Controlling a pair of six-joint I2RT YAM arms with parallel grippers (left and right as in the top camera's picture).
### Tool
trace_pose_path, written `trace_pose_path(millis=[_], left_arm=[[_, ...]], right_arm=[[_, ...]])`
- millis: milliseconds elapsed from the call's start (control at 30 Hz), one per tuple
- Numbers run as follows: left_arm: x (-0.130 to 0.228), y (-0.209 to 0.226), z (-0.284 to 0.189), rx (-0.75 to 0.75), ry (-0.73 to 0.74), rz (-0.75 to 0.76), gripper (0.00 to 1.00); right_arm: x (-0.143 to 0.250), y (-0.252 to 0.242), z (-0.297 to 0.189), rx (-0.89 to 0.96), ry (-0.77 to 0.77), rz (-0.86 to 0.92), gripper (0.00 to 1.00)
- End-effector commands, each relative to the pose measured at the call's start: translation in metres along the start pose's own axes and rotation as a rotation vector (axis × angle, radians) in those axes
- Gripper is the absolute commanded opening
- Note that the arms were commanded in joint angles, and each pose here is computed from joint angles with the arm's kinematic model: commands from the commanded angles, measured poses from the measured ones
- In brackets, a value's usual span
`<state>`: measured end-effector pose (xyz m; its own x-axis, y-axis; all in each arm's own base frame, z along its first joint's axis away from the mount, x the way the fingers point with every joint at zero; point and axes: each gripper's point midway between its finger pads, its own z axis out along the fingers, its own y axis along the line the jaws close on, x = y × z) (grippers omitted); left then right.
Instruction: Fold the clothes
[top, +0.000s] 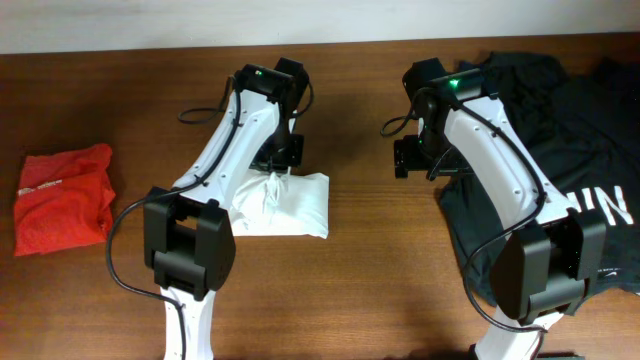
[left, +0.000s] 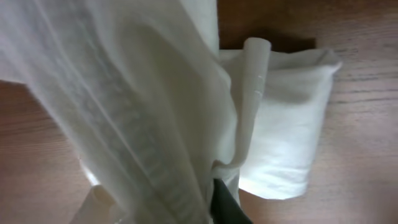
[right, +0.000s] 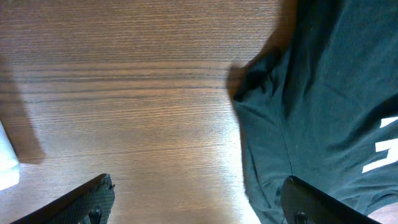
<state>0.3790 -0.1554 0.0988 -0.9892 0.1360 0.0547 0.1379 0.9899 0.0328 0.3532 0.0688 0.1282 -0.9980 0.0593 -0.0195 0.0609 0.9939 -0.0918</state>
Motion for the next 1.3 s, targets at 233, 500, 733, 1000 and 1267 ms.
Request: trace_pose_path(millis=[233,500,733,1000,1267], left_arm=[[-0.002,-0.040,-0.033,0.286,-0.016,0.101,0.44],[-0.026,0.098,-0.080,0.302,-0.155,-0.209,0.45],[-0.023,0.190,-0.075,0.309,-0.197,-0.426,0.54],[-0.006,0.236,-0.072,0.307,-0.191,-0.542,0.54],[-0.004,0.238,-0.072,0.308,-0.185,-0.550,0.54]], right_arm=[[-0.004,0.022,-0.008,-0.133,-0.021,-0.065,0.92],[-0.002,0.123,-0.039,-0.576,-0.106,-0.377,0.92],[0.012,0.223,-0.053,-0.587,-0.280,-0.604,0.91],[0.024,0.278,0.005,-0.431,-0.267,-0.549,0.88],[0.010,0.297,0.044,-0.401,-0.273,-0.409,0.63]])
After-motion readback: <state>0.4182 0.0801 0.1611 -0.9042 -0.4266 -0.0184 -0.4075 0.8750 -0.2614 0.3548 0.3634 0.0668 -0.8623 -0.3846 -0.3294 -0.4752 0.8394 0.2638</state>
